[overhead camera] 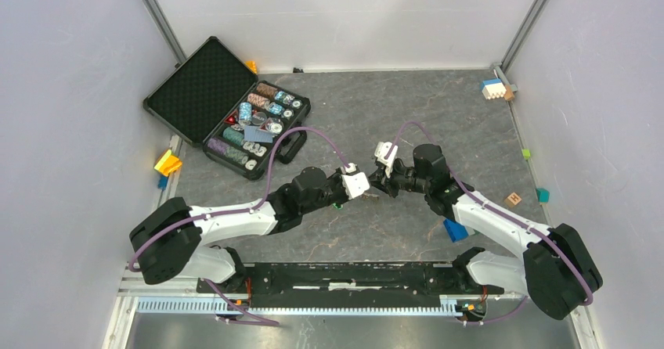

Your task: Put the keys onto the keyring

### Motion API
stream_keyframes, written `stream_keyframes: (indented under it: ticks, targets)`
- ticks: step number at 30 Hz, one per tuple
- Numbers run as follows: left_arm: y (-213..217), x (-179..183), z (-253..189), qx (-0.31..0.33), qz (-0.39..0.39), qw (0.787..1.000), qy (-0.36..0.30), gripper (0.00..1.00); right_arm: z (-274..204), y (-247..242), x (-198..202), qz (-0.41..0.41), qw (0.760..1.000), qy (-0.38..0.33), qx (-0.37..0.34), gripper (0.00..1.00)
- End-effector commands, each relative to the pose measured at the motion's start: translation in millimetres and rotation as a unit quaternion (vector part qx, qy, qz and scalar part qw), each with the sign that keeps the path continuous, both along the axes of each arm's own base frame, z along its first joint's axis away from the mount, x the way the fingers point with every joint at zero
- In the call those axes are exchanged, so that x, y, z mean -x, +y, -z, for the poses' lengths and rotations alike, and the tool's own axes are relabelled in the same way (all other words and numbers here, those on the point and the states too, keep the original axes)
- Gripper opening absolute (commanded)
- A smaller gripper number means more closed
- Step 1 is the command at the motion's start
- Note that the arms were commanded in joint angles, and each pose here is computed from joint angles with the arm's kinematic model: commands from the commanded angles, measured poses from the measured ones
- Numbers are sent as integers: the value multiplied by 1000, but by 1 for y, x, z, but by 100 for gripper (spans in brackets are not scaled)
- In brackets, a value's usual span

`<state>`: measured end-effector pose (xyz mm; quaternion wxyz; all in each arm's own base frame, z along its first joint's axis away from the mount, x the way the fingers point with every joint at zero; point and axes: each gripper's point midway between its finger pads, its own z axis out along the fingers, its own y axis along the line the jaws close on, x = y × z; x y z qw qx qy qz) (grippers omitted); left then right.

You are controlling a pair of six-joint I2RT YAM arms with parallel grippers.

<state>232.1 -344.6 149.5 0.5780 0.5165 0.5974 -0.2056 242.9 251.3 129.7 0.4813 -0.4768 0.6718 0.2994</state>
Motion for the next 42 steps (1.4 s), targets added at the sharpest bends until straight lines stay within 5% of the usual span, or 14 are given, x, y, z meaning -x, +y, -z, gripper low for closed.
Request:
stream_keyframes:
  ticks: [1, 42]
  targets:
    - [-11, -4, -23, 20, 16, 999, -39, 2, -31, 11, -4, -20, 999, -30, -34, 0]
    - [-5, 4, -16, 29, 22, 999, -26, 2, -30, 7, -5, -17, 999, -25, -39, 0]
